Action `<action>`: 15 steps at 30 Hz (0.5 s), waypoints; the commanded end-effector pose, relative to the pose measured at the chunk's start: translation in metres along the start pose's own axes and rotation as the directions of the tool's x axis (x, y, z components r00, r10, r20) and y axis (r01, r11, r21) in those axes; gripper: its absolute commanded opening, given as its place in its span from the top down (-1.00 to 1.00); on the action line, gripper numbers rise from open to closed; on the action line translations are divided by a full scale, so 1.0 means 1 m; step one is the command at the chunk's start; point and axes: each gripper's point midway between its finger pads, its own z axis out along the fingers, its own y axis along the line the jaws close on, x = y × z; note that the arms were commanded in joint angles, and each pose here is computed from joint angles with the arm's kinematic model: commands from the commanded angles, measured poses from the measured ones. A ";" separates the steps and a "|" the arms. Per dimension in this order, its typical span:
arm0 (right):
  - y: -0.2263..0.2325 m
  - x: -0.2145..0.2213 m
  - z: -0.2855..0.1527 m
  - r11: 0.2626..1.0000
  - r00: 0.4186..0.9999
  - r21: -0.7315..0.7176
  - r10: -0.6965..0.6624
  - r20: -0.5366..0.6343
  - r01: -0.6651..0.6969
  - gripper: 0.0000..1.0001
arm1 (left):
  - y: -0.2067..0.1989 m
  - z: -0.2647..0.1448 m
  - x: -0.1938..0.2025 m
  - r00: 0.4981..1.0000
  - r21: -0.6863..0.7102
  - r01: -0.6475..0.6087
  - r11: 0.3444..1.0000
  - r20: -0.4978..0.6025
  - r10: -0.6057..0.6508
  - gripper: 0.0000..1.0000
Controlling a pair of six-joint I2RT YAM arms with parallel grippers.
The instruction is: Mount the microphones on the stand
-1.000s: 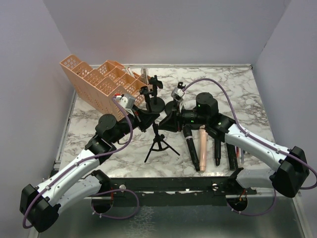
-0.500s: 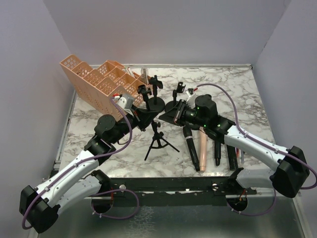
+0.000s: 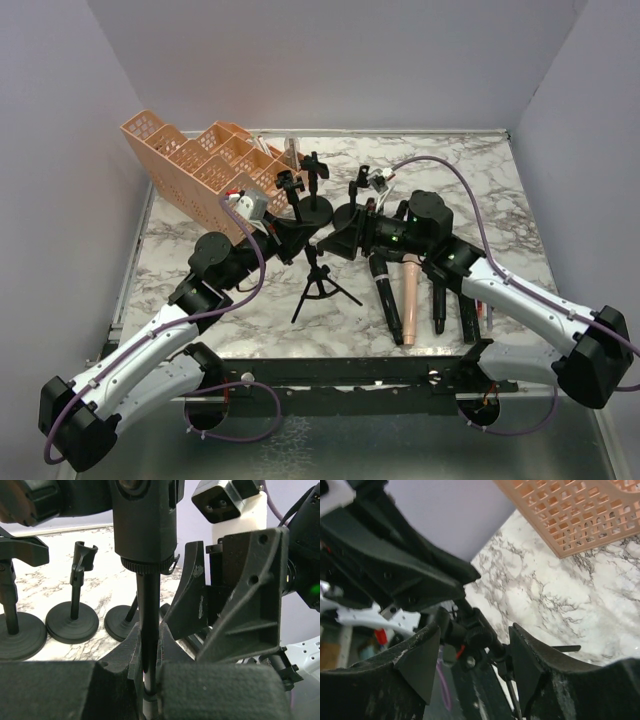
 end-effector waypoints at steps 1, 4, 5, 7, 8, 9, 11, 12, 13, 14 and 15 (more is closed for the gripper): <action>0.008 0.019 -0.002 0.961 0.961 -0.135 -0.256 -0.103 0.241 -0.25 | -0.022 -0.001 -0.039 0.993 0.069 -0.022 0.997 0.113 0.014 1.00; 0.000 0.023 0.000 0.954 0.948 -0.124 -0.288 -0.139 0.272 -0.26 | -0.022 0.000 -0.038 0.994 0.070 -0.020 0.997 0.109 0.012 1.00; -0.001 0.024 0.000 0.955 0.947 -0.118 -0.289 -0.144 0.273 -0.25 | -0.023 0.000 -0.038 0.994 0.072 -0.019 0.997 0.108 0.011 1.00; 0.000 0.022 0.001 0.954 0.946 -0.122 -0.291 -0.141 0.276 -0.20 | -0.023 0.000 -0.038 0.994 0.073 -0.019 0.997 0.107 0.011 1.00; 0.001 0.022 0.001 0.954 0.948 -0.129 -0.287 -0.139 0.270 -0.16 | -0.022 0.000 -0.037 0.994 0.072 -0.019 0.997 0.105 0.011 1.00; 0.003 0.022 0.002 0.954 0.949 -0.137 -0.285 -0.134 0.267 -0.10 | -0.023 0.000 -0.038 0.994 0.073 -0.018 0.997 0.106 0.010 1.00; 0.004 0.022 0.003 0.957 0.953 -0.142 -0.272 -0.133 0.254 0.01 | -0.022 0.001 -0.037 0.995 0.073 -0.017 0.997 0.104 0.009 1.00; 0.003 0.022 0.004 0.958 0.954 -0.141 -0.267 -0.134 0.248 0.06 | -0.022 0.001 -0.037 0.995 0.072 -0.017 0.997 0.103 0.009 1.00; 0.002 0.023 0.005 0.961 0.956 -0.139 -0.259 -0.136 0.240 0.09 | -0.022 0.001 -0.037 0.995 0.072 -0.017 0.997 0.104 0.009 1.00; 0.002 0.023 0.006 0.962 0.957 -0.139 -0.254 -0.136 0.236 0.11 | -0.023 0.001 -0.037 0.995 0.073 -0.017 0.997 0.104 0.009 1.00; 0.002 0.023 0.006 0.963 0.959 -0.139 -0.249 -0.138 0.230 0.15 | -0.022 0.001 -0.037 0.995 0.072 -0.017 0.997 0.103 0.009 1.00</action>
